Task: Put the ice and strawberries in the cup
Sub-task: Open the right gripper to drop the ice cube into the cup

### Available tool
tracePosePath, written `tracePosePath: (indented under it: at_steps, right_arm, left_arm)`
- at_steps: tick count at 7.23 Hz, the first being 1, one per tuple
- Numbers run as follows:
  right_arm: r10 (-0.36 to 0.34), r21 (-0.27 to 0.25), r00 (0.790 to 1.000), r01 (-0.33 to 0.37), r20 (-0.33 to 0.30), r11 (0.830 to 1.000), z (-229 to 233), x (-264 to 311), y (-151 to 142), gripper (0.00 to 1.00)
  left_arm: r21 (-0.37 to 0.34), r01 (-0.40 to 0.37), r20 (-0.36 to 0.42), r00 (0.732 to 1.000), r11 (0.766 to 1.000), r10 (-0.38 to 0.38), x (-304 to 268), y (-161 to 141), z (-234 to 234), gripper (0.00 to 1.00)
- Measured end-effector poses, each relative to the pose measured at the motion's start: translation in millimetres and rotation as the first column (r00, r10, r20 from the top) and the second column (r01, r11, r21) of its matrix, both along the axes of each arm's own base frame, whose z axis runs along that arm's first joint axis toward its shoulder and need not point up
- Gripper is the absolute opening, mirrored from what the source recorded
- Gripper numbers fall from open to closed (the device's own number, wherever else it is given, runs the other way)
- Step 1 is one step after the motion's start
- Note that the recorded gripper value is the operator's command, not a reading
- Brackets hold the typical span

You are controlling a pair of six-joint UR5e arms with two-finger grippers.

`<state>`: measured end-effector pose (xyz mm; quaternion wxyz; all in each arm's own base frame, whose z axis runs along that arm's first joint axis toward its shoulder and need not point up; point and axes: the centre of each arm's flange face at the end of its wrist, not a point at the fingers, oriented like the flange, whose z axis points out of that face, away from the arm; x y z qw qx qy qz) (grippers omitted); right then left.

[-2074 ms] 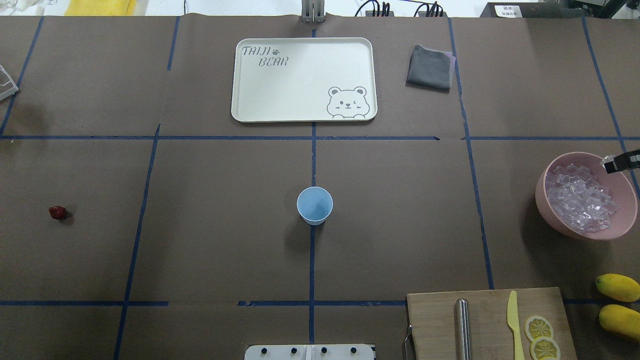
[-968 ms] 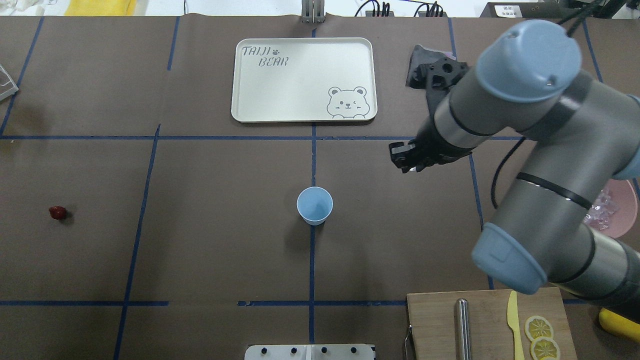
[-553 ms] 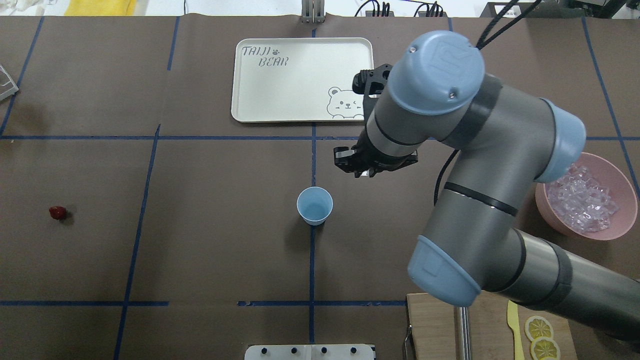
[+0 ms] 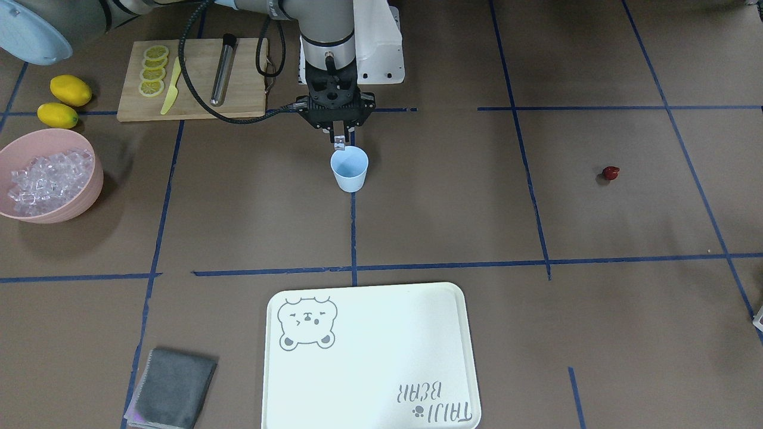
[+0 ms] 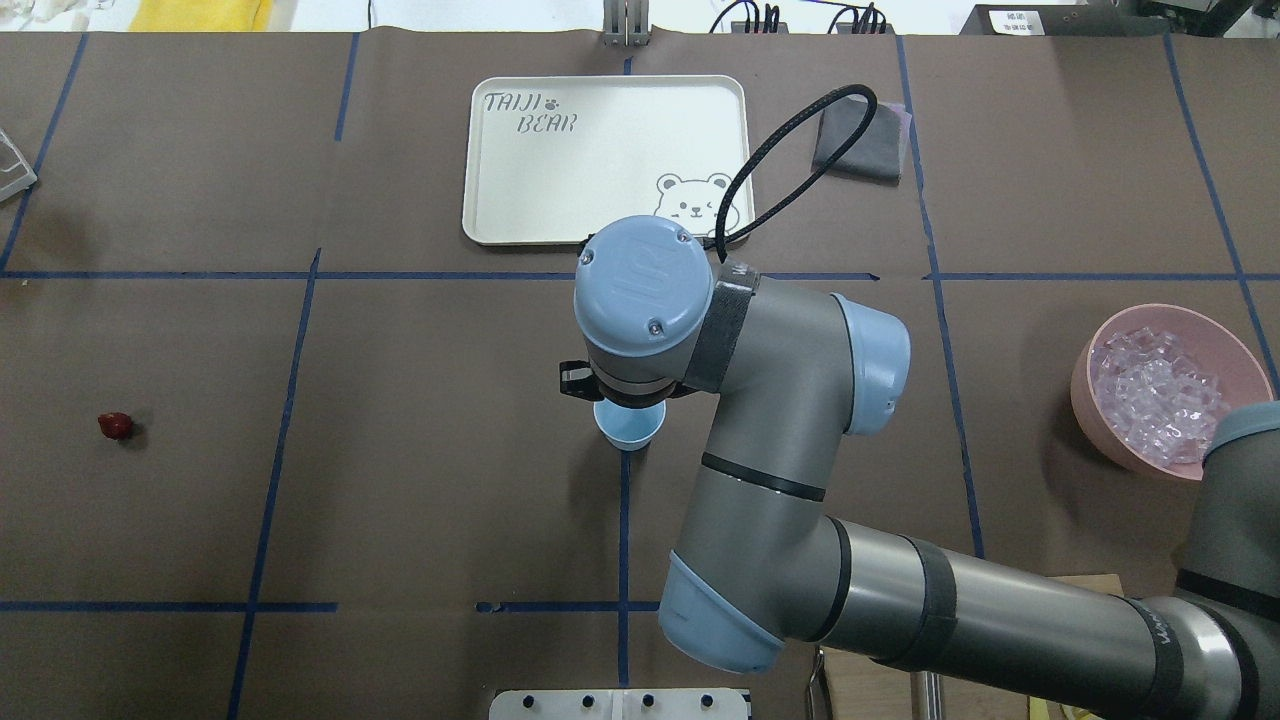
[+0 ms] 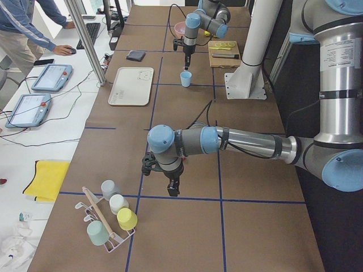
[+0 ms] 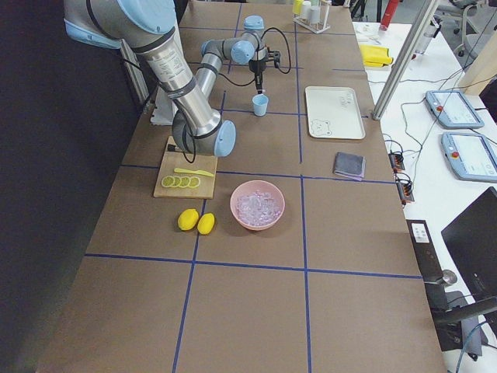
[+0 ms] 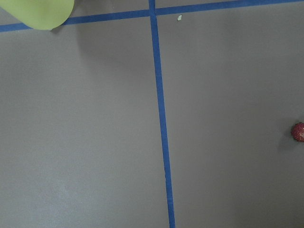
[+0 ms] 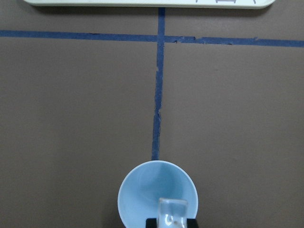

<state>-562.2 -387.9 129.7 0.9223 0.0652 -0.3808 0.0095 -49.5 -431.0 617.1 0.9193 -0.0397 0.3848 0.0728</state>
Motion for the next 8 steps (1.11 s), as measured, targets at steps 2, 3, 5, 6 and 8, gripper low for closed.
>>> tracePosePath:
  at_steps: [2,3,5,6,8]
  right_arm:
    - [0.000,0.002,1.000,0.000,-0.009,1.000,13,-15,1,0.99]
    - [-0.001,0.002,1.000,0.001,-0.013,1.000,17,-17,1,1.00]
    - [-0.004,0.002,1.000,0.004,-0.011,1.000,17,-16,2,1.00]
    - [-0.005,0.004,1.000,0.005,-0.009,1.000,16,-15,3,1.00]
    - [-0.005,0.009,1.000,0.004,0.014,1.000,8,-1,-4,1.00]
  left_arm:
    - [0.000,0.000,0.000,1.000,1.000,0.000,0,0,0,1.00]
    - [0.000,0.000,0.000,1.000,1.000,0.000,0,0,0,1.00]
    - [0.000,0.001,0.000,1.000,1.000,-0.001,0,0,0,1.00]
    - [0.000,0.001,0.000,1.000,1.000,-0.001,0,0,0,1.00]
    - [0.000,0.001,0.000,1.000,1.000,-0.001,0,0,0,1.00]
